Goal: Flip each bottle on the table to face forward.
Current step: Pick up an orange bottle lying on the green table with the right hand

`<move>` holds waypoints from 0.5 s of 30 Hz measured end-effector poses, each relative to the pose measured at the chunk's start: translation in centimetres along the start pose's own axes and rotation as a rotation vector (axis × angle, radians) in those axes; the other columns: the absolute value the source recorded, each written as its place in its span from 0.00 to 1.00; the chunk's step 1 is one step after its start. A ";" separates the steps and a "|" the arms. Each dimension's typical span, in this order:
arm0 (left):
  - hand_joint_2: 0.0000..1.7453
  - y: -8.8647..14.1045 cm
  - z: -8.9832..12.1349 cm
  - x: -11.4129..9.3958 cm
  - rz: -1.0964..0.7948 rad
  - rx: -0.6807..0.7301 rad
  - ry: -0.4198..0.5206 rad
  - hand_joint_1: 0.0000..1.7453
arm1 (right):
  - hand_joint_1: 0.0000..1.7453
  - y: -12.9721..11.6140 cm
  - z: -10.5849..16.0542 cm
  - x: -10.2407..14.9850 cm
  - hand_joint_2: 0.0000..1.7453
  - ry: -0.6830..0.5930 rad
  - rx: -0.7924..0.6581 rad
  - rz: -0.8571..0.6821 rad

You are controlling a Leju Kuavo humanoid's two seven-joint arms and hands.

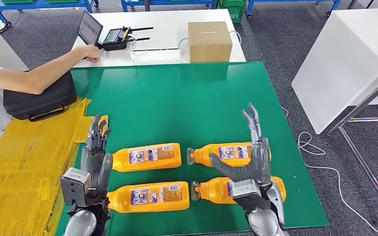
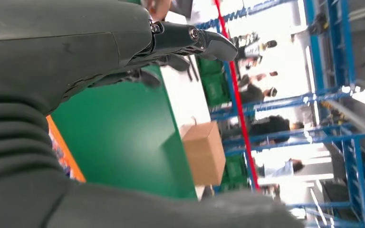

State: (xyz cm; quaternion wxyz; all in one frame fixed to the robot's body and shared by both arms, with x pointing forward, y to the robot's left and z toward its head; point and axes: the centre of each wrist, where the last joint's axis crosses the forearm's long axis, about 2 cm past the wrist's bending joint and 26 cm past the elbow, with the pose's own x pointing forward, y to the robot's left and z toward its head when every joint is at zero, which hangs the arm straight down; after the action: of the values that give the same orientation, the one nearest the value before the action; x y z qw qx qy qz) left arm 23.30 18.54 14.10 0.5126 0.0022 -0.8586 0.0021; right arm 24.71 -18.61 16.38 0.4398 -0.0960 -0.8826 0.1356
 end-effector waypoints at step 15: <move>0.00 0.1 -4.2 0.7 0.118 0.129 -0.108 0.00 | 0.00 6.7 -7.8 -0.9 1.00 -0.106 0.494 0.469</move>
State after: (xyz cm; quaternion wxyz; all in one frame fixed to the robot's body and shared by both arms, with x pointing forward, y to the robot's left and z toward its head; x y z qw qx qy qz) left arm 26.68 18.66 16.72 0.4633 -0.0153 -0.8817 0.0875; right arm 31.83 -11.30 18.04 0.3603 -0.1795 -0.7985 0.4476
